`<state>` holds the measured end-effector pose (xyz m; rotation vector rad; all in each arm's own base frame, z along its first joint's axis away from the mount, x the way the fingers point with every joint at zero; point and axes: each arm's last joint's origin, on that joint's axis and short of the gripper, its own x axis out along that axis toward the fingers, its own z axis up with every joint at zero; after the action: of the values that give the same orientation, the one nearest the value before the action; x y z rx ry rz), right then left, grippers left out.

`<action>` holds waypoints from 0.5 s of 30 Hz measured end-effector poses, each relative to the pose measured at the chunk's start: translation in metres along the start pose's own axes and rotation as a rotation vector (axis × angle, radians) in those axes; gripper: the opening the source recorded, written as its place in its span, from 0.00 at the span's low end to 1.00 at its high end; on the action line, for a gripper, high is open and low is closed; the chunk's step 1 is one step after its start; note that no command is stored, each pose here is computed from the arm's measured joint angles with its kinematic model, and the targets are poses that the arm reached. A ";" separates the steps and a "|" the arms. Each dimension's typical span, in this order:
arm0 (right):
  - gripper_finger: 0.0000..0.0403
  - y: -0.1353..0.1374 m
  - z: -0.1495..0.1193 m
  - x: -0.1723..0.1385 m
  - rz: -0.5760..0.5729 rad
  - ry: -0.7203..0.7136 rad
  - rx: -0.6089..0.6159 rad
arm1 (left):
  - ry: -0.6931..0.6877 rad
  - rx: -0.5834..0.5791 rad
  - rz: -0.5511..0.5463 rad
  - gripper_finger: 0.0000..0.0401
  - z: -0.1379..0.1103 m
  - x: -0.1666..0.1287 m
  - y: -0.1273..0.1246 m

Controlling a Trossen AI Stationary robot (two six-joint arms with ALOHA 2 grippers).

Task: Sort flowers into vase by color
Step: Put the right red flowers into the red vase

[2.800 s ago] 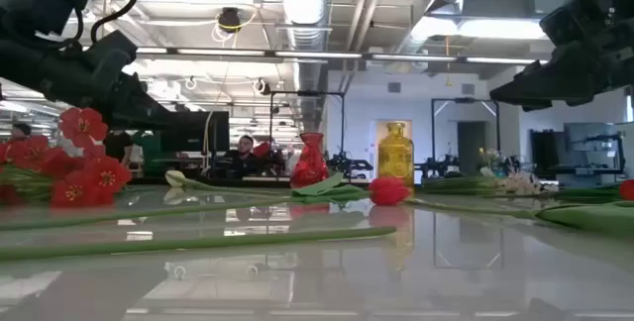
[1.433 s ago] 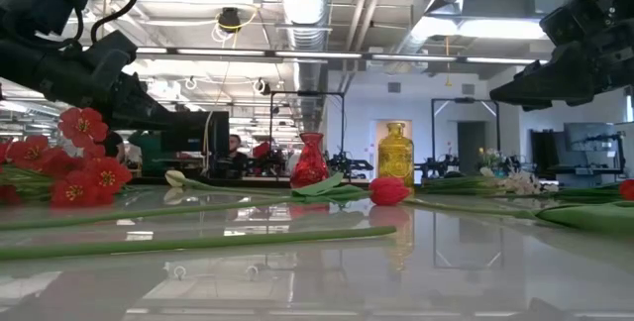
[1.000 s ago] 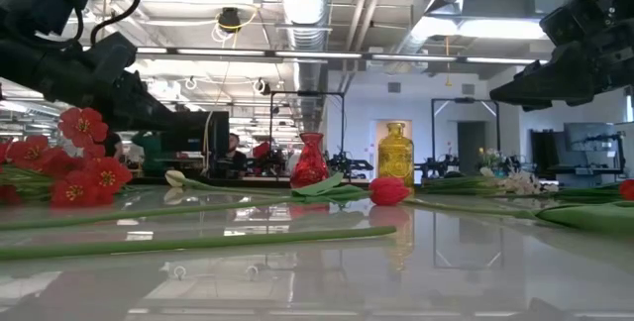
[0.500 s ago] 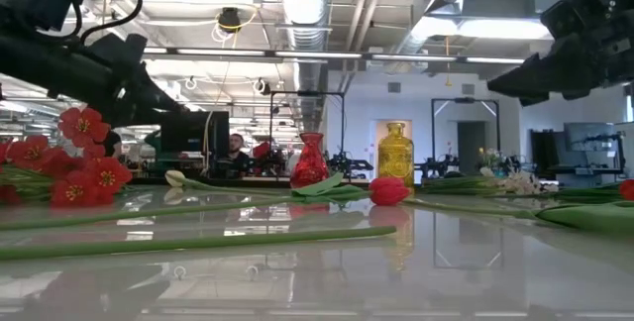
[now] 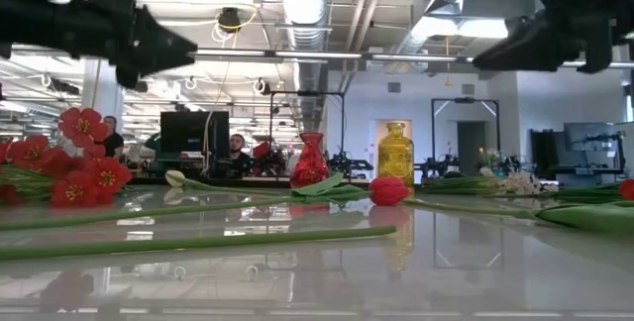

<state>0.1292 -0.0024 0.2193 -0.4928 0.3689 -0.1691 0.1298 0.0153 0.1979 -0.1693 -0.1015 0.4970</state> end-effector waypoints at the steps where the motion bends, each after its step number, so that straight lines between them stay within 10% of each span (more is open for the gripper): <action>1: 0.33 -0.004 0.004 0.000 0.004 0.041 -0.045 | 0.001 0.034 -0.003 0.36 0.004 0.003 -0.002; 9: 0.35 -0.024 0.027 0.008 0.038 0.447 -0.550 | 0.044 0.340 -0.005 0.40 0.026 0.027 -0.019; 15: 0.43 -0.014 0.022 0.029 0.292 0.655 -0.963 | 0.074 0.386 -0.007 0.49 0.028 0.037 -0.025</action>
<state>0.1633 -0.0117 0.2356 -1.3274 1.1754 0.1584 0.1696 0.0157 0.2319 0.1906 0.0671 0.4941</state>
